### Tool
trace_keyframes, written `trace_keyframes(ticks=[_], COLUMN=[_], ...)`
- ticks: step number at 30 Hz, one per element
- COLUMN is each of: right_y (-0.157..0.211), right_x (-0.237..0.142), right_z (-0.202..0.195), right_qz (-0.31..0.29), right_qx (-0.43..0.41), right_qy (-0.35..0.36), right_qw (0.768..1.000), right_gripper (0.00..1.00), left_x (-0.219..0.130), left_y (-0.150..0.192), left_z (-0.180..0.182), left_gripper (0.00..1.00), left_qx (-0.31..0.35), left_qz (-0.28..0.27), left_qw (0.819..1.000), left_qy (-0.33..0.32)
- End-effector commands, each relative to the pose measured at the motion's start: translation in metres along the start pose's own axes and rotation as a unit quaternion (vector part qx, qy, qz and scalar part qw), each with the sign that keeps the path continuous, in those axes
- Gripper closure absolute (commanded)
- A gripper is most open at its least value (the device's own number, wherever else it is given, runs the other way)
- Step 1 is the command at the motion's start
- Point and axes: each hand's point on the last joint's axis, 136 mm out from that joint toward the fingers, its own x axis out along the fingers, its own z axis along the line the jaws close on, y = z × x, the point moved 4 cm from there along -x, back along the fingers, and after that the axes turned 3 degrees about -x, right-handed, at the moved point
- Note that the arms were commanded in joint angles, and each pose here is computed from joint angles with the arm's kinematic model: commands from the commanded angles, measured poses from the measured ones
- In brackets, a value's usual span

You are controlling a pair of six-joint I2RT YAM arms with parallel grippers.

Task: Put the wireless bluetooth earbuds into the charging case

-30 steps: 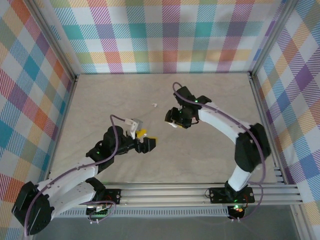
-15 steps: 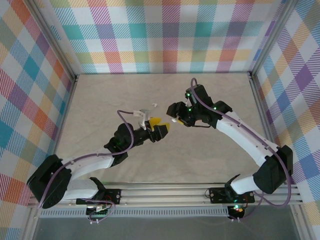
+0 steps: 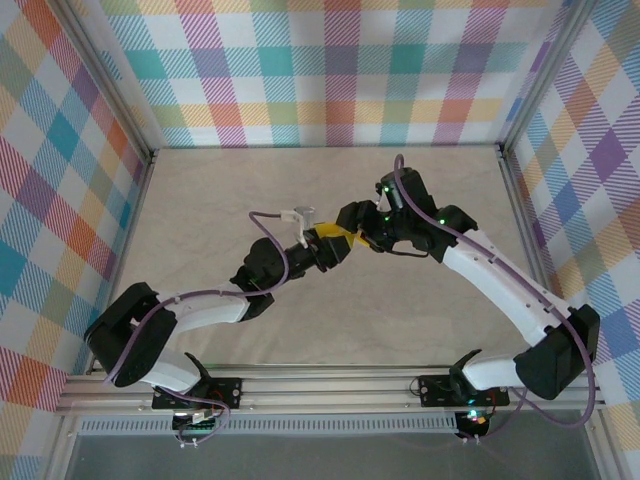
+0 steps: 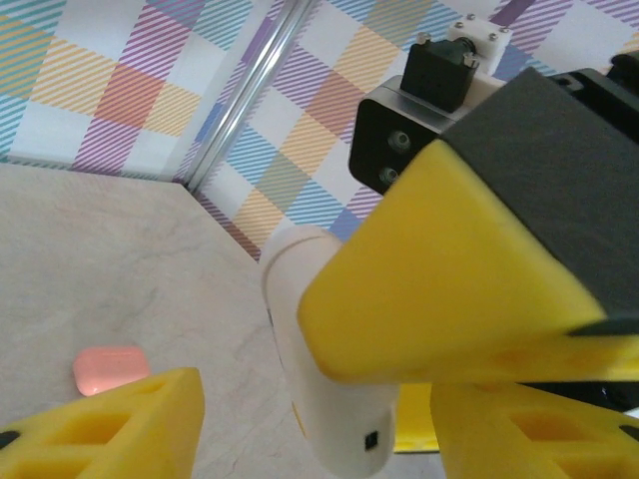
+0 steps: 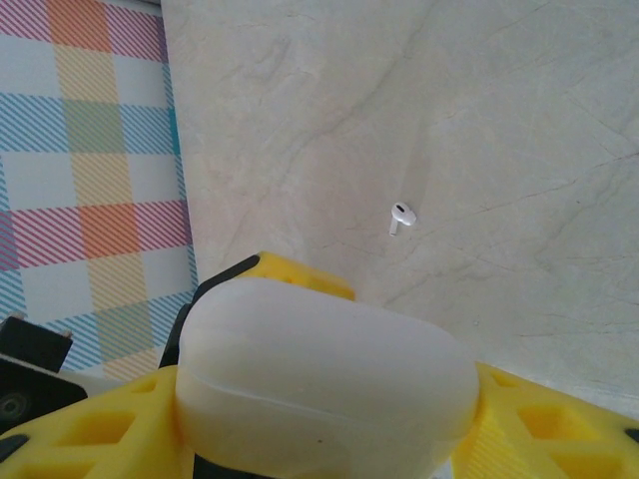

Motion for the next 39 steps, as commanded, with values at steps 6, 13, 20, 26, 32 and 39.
trace_keyframes(ticks=[6, 13, 20, 26, 32, 39], right_y=[0.003, 0.003, -0.005, -0.008, -0.008, -0.011], right_x=[-0.006, -0.006, -0.043, -0.065, -0.064, -0.056], right_z=[0.008, 0.010, 0.034, 0.051, 0.064, 0.088], right_qz=[0.001, -0.001, -0.071, -0.117, -0.113, -0.085], right_qx=[0.003, -0.008, -0.106, -0.164, -0.177, -0.179], right_qy=[-0.025, -0.034, -0.093, -0.193, -0.260, -0.345], right_qw=[1.000, 0.999, 0.987, 0.960, 0.943, 0.917], right_gripper=[0.53, 0.46, 0.35, 0.40, 0.40, 0.43], left_x=[0.012, 0.011, -0.009, -0.031, -0.053, -0.061], left_y=[-0.015, -0.014, -0.025, -0.056, -0.081, -0.089], left_z=[-0.021, -0.017, -0.008, -0.016, -0.029, -0.043], left_gripper=[0.62, 0.87, 0.94, 0.98, 1.00, 1.00], left_qx=[0.004, -0.002, -0.035, -0.065, -0.082, -0.105], left_qz=[-0.026, -0.025, -0.034, -0.038, -0.045, -0.036], left_qw=[0.999, 0.999, 0.999, 0.997, 0.994, 0.991], left_qy=[0.043, 0.032, 0.001, 0.028, 0.048, 0.080])
